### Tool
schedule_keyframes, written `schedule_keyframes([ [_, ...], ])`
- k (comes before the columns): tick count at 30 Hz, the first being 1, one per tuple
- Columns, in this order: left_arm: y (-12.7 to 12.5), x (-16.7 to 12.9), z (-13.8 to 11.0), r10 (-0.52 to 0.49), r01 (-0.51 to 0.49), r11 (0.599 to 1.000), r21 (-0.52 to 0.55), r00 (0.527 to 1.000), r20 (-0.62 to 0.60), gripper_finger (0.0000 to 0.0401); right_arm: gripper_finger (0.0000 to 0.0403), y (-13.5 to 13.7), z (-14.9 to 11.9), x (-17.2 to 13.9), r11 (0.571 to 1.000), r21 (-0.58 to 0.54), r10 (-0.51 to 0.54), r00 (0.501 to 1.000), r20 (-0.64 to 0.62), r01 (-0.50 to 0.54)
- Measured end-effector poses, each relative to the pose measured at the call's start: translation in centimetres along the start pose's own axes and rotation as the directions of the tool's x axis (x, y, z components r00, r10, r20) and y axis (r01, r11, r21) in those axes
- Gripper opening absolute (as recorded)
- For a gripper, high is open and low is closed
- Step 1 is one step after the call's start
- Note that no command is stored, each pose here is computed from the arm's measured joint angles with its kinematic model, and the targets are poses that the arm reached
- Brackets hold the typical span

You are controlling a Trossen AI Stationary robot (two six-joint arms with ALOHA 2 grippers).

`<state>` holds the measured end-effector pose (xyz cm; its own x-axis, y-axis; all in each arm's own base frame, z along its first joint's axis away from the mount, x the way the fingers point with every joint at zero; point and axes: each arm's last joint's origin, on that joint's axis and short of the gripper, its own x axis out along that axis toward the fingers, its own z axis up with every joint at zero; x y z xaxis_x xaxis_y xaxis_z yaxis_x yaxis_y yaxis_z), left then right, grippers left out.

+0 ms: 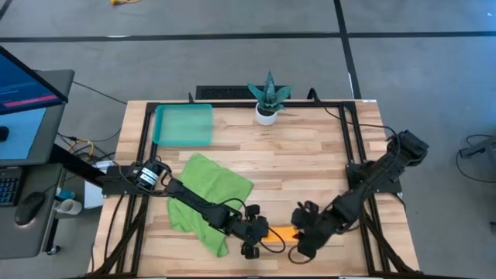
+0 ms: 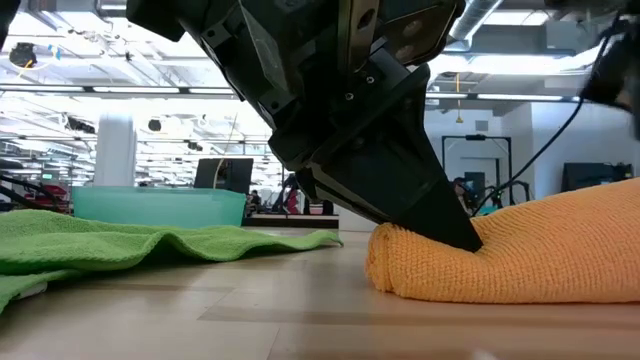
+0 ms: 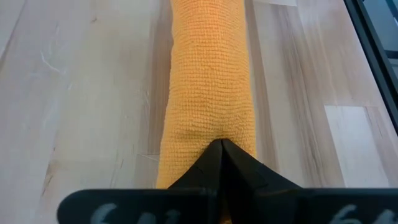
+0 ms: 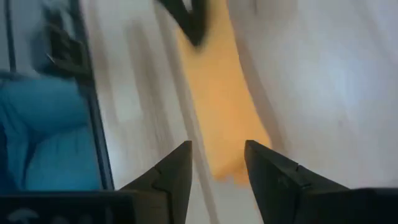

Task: Roll microfiber towels into tight, uniform cylinder then place into a basket
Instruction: Roll the yellow microfiber cloth

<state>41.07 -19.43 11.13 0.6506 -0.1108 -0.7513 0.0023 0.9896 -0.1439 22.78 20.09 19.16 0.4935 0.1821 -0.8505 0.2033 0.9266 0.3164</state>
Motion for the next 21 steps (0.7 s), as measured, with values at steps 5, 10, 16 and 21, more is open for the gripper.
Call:
schedule_keyframes([
  [5, 0.0, 0.0, 0.0, 0.0, 0.0, 1.0, -0.001, 1.0, 0.0, 0.0, 0.017, 1.2, -0.7, 1.4, 0.988, -0.117, -0.077, 0.971, 0.226, 0.106],
  [10, 0.0, 0.0, 0.0, 0.001, -0.001, 1.0, -0.004, 1.0, 0.0, 0.0, 0.017, 1.0, -1.4, 4.2, 0.975, -0.143, -0.136, 0.968, 0.209, 0.168],
  [16, 0.0, 0.0, 0.0, 0.001, -0.001, 1.0, -0.004, 1.0, 0.0, 0.0, 0.0162, 0.9, -2.5, 6.5, 0.973, -0.163, -0.142, 0.981, 0.136, 0.163],
  [21, 0.0, 0.0, 0.0, 0.001, -0.001, 1.0, -0.004, 1.0, 0.001, 0.0, 0.0137, 1.2, -3.3, 7.0, 0.972, -0.17, -0.142, 0.983, 0.117, 0.161],
])
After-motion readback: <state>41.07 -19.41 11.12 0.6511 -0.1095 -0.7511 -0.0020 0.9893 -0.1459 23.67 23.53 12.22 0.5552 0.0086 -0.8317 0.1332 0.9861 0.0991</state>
